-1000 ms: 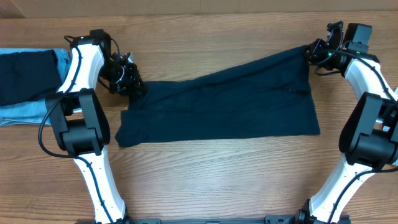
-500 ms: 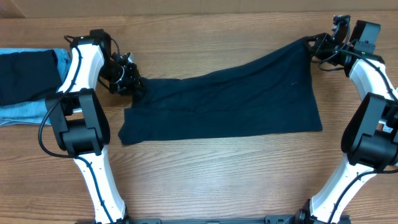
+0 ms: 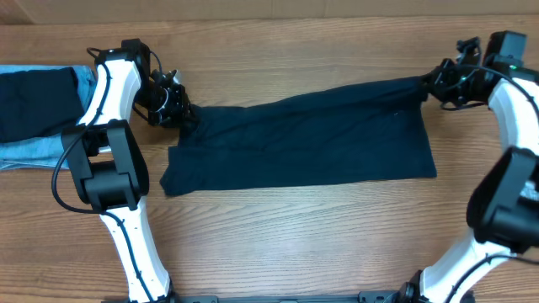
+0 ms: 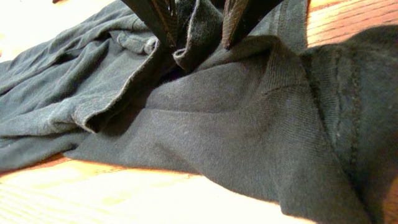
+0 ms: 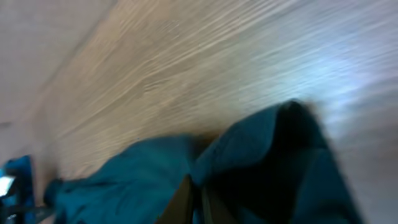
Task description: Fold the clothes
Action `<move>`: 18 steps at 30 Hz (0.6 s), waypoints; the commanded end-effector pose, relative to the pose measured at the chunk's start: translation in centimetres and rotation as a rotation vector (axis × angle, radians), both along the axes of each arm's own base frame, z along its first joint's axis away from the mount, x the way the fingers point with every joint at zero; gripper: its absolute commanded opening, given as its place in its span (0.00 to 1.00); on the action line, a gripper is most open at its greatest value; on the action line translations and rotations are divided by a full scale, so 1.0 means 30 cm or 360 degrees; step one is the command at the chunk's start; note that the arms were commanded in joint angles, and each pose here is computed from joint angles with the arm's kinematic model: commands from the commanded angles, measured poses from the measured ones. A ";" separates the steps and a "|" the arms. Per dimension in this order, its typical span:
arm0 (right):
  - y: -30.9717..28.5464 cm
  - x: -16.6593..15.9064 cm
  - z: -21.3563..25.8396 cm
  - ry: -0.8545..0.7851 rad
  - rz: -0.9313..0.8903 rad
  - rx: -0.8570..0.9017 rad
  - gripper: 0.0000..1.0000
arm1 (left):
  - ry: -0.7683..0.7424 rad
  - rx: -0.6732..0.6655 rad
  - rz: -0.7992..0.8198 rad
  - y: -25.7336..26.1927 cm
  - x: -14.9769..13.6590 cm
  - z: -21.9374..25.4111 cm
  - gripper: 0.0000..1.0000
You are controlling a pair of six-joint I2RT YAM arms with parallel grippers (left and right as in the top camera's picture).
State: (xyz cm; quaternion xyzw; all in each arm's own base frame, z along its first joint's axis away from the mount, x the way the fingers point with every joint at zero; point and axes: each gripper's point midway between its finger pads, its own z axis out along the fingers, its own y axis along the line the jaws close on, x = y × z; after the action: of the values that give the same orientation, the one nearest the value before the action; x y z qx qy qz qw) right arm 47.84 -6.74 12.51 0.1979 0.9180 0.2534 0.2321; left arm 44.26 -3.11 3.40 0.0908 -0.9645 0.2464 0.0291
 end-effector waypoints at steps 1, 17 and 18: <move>-0.087 -0.029 0.094 -0.0023 -0.0091 -0.0277 0.04 | -0.0009 -0.0001 0.0009 -0.009 0.014 -0.001 0.29; -0.035 -0.172 0.024 0.0289 -0.0018 -0.0209 0.10 | -0.0028 0.0001 0.0012 -0.006 0.023 -0.002 0.29; -0.031 -0.188 0.017 0.0325 -0.0017 -0.0206 0.10 | -0.0027 0.0001 0.0012 -0.005 0.023 -0.002 0.29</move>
State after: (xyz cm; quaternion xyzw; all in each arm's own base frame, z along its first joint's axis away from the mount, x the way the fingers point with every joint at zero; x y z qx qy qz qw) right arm 42.41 -7.52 12.35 0.2149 0.9483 0.1796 0.1495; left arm 44.66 -3.06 3.37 0.0887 -0.9649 0.2462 0.0204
